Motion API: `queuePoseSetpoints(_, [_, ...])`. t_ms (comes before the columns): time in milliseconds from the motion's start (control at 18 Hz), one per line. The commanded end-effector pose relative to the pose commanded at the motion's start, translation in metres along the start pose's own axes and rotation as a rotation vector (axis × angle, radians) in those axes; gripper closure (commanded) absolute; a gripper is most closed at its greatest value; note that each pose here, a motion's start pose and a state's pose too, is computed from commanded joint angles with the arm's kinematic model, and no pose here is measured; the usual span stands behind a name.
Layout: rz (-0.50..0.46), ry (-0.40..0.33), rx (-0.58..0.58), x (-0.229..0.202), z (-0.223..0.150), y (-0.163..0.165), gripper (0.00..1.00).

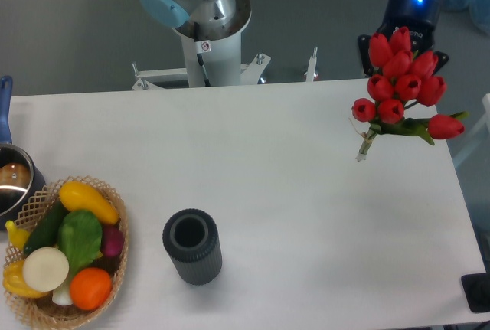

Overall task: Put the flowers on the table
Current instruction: 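Lift the red tulip bunch upward with the gripper, holding the stems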

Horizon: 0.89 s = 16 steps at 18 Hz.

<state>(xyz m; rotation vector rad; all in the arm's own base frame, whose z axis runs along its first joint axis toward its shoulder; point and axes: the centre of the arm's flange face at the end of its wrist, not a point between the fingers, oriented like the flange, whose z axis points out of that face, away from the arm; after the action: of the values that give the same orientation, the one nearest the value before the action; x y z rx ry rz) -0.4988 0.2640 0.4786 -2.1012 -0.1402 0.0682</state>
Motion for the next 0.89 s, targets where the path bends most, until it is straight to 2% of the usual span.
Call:
queuePoseSetpoints(500, [-0.002, -0.008, -0.024, 0.003, 0.000, 0.002, 0.69])
queuePoseSetpoints(722, [0.013, -0.052, -0.132, 0.008, 0.000, 0.001, 0.70])
queuePoseSetpoints(889, [0.034, -0.108, -0.270, 0.019, 0.000, 0.000, 0.70])
